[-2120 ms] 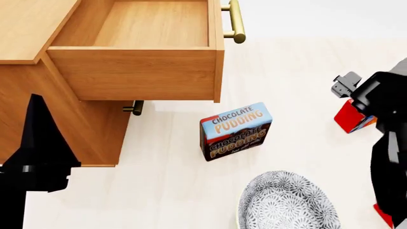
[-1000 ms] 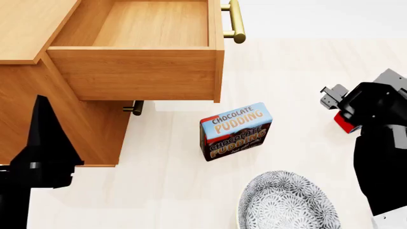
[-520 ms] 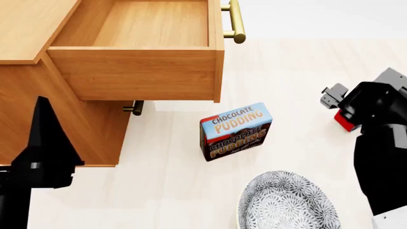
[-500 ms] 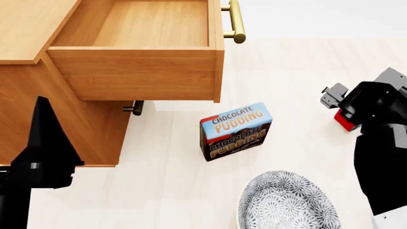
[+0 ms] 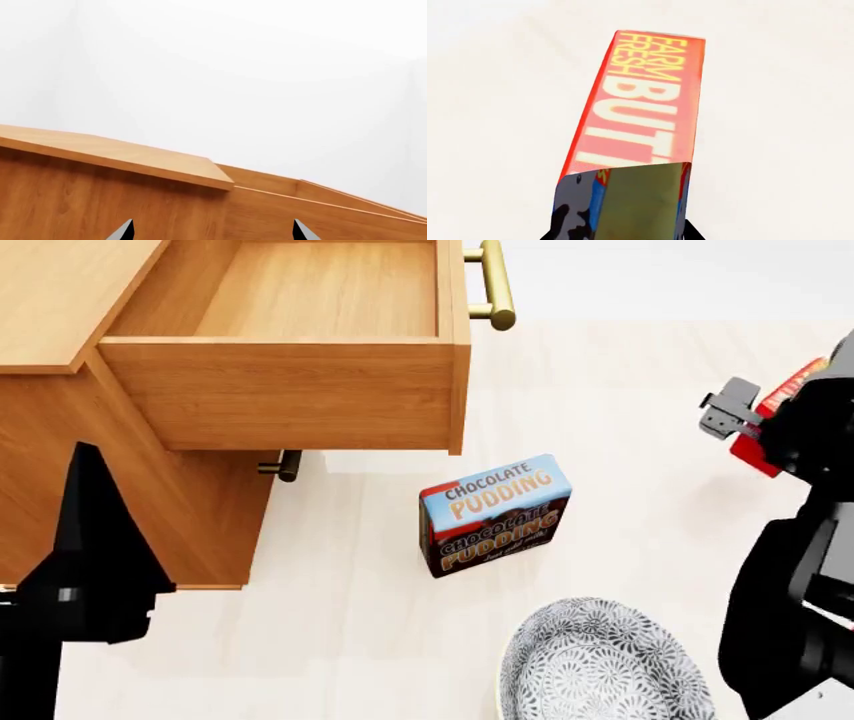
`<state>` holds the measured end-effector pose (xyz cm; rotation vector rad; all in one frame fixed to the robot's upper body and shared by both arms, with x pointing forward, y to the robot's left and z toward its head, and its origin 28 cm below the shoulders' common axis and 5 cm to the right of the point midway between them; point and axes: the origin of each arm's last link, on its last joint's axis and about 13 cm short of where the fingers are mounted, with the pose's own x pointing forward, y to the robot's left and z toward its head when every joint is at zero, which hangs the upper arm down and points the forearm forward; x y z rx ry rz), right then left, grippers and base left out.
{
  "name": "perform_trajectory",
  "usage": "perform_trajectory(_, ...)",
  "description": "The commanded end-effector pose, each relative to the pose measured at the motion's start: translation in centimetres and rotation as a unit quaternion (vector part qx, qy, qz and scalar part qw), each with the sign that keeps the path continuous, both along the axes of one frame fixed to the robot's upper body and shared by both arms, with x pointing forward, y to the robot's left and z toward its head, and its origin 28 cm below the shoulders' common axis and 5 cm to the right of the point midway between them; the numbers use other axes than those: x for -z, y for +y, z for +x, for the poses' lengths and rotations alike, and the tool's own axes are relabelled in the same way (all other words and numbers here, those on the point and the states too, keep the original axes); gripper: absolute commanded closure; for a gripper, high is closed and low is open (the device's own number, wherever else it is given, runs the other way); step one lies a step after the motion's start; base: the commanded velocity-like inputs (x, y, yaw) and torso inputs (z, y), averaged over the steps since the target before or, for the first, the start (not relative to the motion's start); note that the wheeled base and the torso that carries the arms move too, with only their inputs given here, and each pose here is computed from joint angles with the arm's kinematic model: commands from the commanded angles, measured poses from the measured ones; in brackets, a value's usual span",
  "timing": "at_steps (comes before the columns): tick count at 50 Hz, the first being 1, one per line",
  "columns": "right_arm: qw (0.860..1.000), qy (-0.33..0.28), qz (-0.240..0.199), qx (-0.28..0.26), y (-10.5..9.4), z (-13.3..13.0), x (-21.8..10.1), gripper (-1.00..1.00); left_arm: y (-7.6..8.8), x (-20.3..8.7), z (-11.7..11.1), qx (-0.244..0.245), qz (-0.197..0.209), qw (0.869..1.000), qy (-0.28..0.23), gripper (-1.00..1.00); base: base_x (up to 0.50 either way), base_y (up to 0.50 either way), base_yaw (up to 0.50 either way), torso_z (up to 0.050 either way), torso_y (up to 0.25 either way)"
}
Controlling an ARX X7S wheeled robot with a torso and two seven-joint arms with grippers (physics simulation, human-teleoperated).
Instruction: Put the butter at the front in the top drawer of the cabinet and close it.
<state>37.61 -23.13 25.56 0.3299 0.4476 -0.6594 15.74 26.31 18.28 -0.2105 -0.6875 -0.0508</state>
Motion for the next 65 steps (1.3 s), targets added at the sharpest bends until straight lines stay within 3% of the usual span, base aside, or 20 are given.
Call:
perform_trajectory(1, 0.997, -0.032, -0.064, -0.041, 0.7, -4.3, -3.4, 1.00, -0.2, -0.2, -0.2, 0.006, 0.001, 1.000, -0.002, -1.00, 0.00, 0.00, 0.00, 0.000, 0.000)
perform_trajectory(9, 0.993, -0.053, -0.085, -0.056, 1.1, -6.0, -5.3, 1.00, -0.3, -0.2, -0.3, 0.008, 0.001, 1.000, -0.003, -1.00, 0.00, 0.00, 0.00, 0.000, 0.002)
perform_trajectory(20, 0.992, -0.062, -0.088, -0.066, 1.5, -6.2, -6.2, 1.00, -0.2, -0.2, -0.4, 0.010, -0.003, 1.000, -0.002, -1.00, 0.00, 0.00, 0.00, 0.000, 0.058)
perform_trajectory(47, 0.991, -0.064, -0.084, -0.076, 1.7, -6.4, -6.5, 1.00, -0.1, 0.0, -0.4, 0.008, -0.004, 1.000, 0.001, -1.00, 0.00, 0.00, 0.00, 0.000, 0.250)
perform_trajectory(65, 0.985, -0.089, -0.085, -0.120, 2.2, -10.0, -5.9, 1.00, -0.3, -0.1, -0.4, 0.011, -0.004, 1.000, 0.003, -1.00, 0.00, 0.00, 0.00, 0.000, 0.250)
